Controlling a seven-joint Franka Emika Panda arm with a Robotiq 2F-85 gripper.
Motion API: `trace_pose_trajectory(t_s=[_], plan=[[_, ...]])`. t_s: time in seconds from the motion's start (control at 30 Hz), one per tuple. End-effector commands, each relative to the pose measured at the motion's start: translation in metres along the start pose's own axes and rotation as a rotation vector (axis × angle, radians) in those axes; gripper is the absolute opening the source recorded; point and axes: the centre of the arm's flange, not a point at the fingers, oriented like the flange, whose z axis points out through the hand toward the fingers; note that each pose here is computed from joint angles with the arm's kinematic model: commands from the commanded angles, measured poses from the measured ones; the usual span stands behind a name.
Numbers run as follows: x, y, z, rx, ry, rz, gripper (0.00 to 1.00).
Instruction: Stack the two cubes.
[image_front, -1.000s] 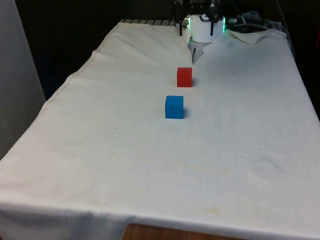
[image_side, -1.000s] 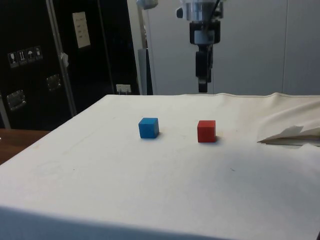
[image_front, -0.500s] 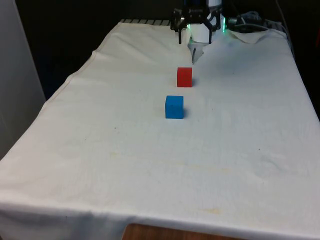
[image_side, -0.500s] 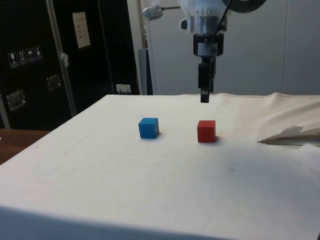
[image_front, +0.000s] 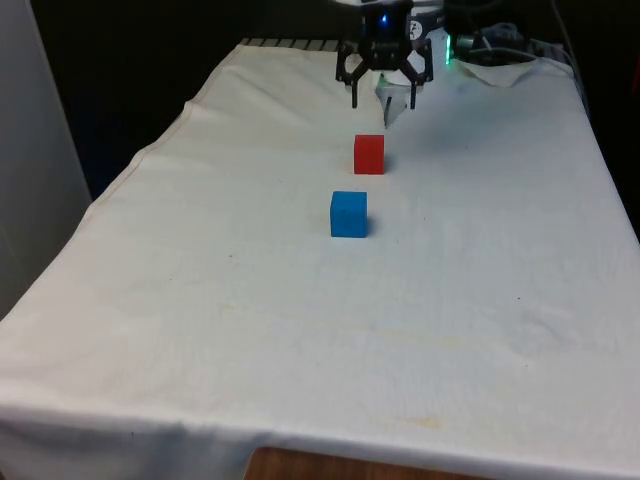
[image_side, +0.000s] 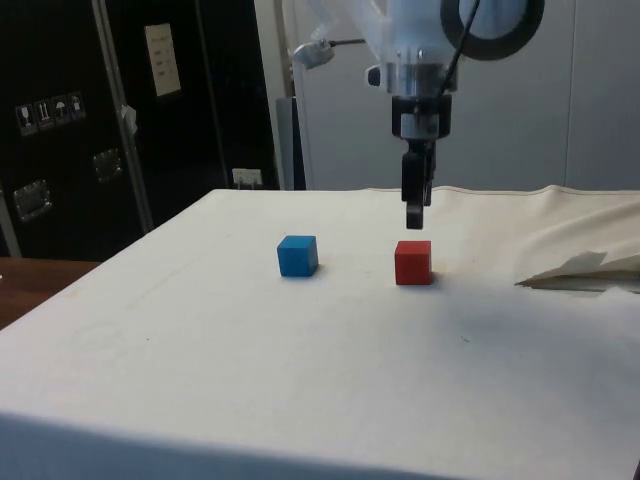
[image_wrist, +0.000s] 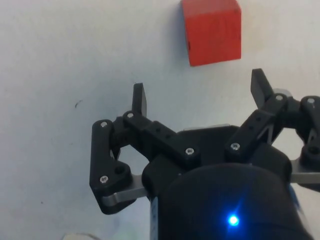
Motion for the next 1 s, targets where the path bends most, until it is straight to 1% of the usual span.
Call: trace_pose_trajectory(t_s=[0.0,0.03,0.07,0.17,0.2,0.23,0.33,0.43,0.47,0.57,0.73,0.77,0.8,0.97], plan=[[-0.001,0.001,0.005,0.004,0.011,0.000,1.00],[-0.001,0.002,0.011,0.001,0.015,0.000,1.00],[-0.001,0.002,0.011,0.001,0.015,0.000,1.00],[-0.002,0.004,0.021,-0.005,0.021,0.001,1.00],[-0.001,0.004,0.020,-0.008,0.011,0.002,1.00],[-0.002,0.004,0.023,-0.007,0.024,0.001,1.00],[-0.002,0.006,0.030,-0.012,0.030,-0.007,1.00],[-0.002,0.005,0.033,-0.013,0.029,-0.010,1.00],[-0.002,0.006,0.034,-0.016,0.022,-0.008,1.00],[-0.003,0.006,0.034,-0.014,0.027,-0.008,1.00],[-0.003,0.007,0.039,-0.016,0.020,-0.007,1.00],[-0.003,0.006,0.037,-0.016,0.013,-0.007,1.00],[-0.003,0.007,0.040,-0.017,0.020,-0.008,1.00],[0.000,0.010,0.049,-0.022,0.017,-0.008,1.00]])
